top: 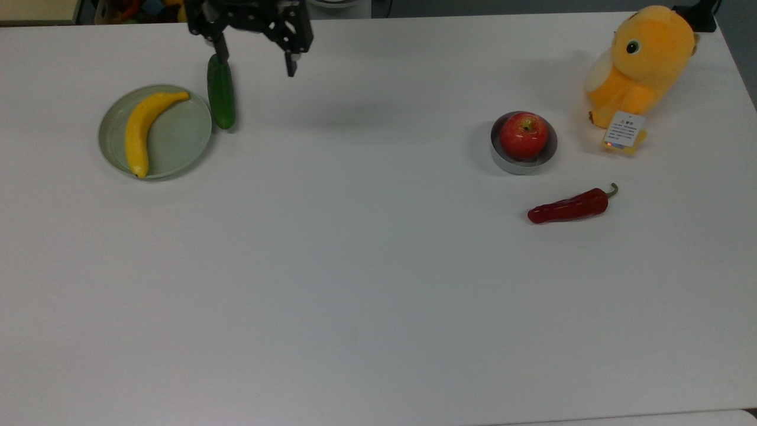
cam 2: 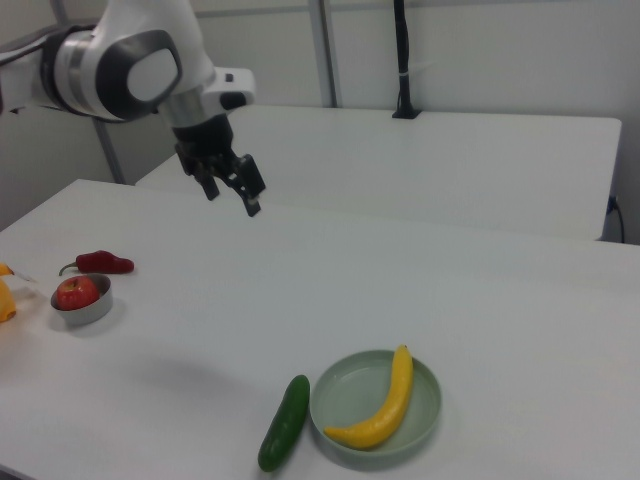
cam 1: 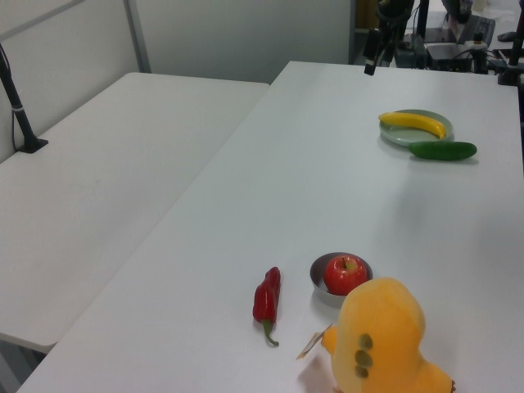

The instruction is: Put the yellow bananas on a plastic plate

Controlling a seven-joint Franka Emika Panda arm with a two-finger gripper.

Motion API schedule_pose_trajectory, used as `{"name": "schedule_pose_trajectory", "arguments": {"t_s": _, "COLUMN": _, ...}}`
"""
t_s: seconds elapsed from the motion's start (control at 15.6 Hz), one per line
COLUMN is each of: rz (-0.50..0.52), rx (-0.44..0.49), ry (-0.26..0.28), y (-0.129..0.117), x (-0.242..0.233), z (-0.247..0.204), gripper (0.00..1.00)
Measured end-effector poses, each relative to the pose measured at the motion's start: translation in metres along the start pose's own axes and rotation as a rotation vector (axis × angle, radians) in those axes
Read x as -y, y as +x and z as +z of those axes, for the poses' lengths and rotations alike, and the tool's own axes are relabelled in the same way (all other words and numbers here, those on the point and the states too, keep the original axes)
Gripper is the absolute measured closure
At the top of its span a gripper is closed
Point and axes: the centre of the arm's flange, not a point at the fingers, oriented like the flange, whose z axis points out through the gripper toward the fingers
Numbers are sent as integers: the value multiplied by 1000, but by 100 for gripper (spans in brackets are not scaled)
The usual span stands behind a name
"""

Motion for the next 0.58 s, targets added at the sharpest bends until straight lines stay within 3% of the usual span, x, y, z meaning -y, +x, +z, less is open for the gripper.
{"name": "schedule_pose_trajectory", "arguments": {"t_s": 0.19, "rz": -31, "rx": 37, "ry": 39, "y": -6, "x": 28, "z": -16, "gripper": 0}}
{"name": "schedule_pose_trajectory", "arguments": {"t_s": 0.58, "rz": -129, "rx": 56, "ry": 46, "y": -11, "x": 53, "z": -19, "gripper": 0}}
